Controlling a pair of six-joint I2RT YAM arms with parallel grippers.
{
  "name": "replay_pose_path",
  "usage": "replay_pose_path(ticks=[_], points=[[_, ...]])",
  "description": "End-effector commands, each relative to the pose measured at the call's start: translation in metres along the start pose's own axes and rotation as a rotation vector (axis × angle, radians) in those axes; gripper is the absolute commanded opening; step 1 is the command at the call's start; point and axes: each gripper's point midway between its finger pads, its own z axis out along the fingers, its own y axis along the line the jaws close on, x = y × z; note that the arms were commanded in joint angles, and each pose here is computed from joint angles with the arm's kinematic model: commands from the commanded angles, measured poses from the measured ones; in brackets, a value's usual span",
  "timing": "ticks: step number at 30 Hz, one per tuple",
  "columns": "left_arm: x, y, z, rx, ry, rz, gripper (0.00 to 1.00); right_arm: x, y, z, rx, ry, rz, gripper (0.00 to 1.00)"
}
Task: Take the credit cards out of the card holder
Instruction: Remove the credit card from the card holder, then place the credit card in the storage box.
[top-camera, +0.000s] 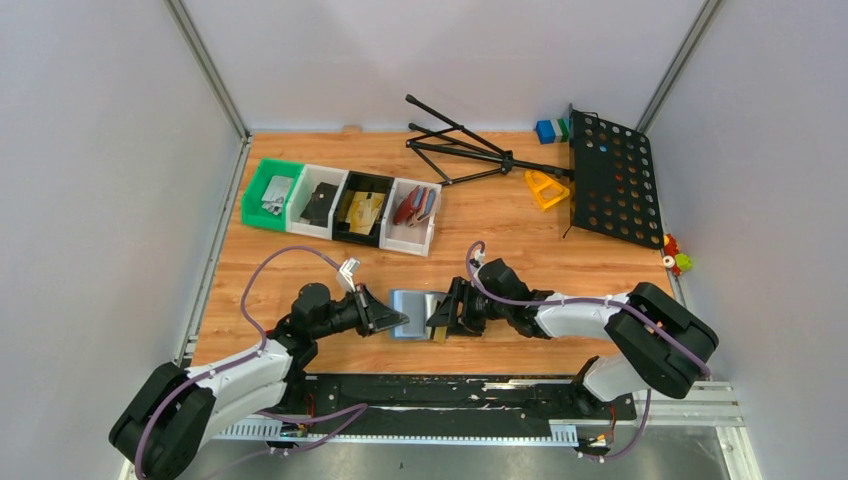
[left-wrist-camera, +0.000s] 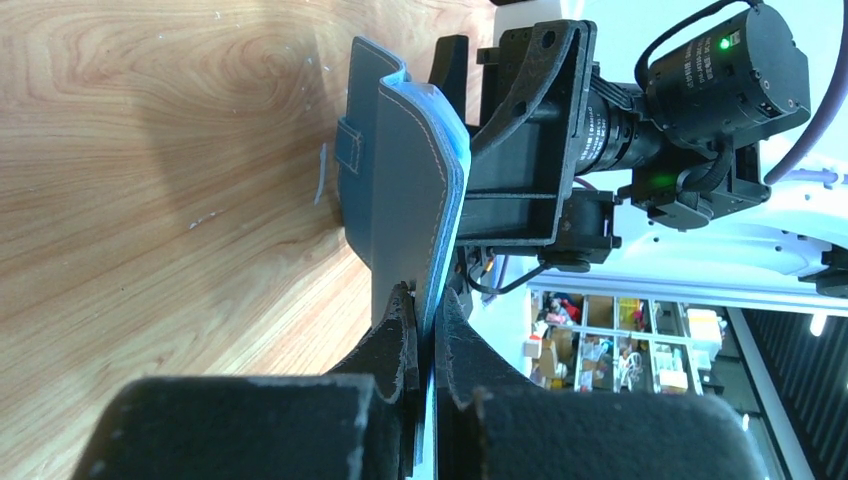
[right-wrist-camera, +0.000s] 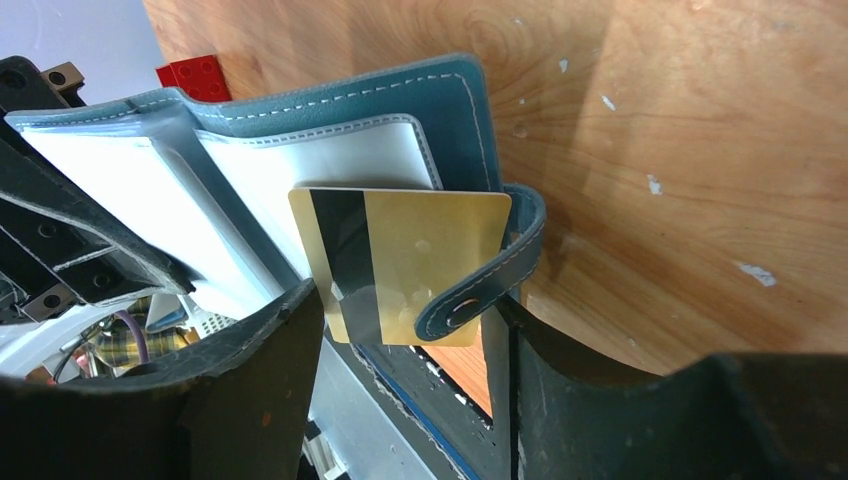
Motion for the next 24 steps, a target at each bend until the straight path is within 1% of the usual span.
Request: replay_pose_path(ticks=[1,8,12,14,17,19,23,24], points=[[0.002,0.002,-0.001,-0.017,0.019,0.059,0.0,-0.011,0.007,-0.003,-0.008,-0.048,-0.038,0.5],[0.001,0.042,-0.008,-0.277,0.054,0.095,0.0,-0.022,0.02,-0.028,0.021,-0.117,-0.133,0.46],[0.005,0.048,-0.009,-0.307,0.08,0.086,0.0,-0.027,0.031,-0.036,0.04,-0.112,-0.194,0.46],[0.007,0.052,-0.01,-0.326,0.09,0.078,0.0,-0.033,0.049,-0.036,0.017,-0.106,-0.242,0.46],[0.007,0.062,-0.016,-0.385,0.08,0.08,0.0,-0.044,0.079,-0.031,-0.029,-0.083,-0.307,0.46],[0.003,0.074,-0.024,-0.468,0.057,0.082,0.0,-0.055,0.1,-0.023,-0.045,-0.069,-0.348,0.46],[-0.004,0.082,-0.035,-0.545,0.011,0.078,0.0,-0.084,0.133,0.003,-0.057,-0.07,-0.398,0.45],[-0.007,0.084,-0.037,-0.556,-0.004,0.078,0.0,-0.091,0.136,0.014,-0.045,-0.067,-0.401,0.45]])
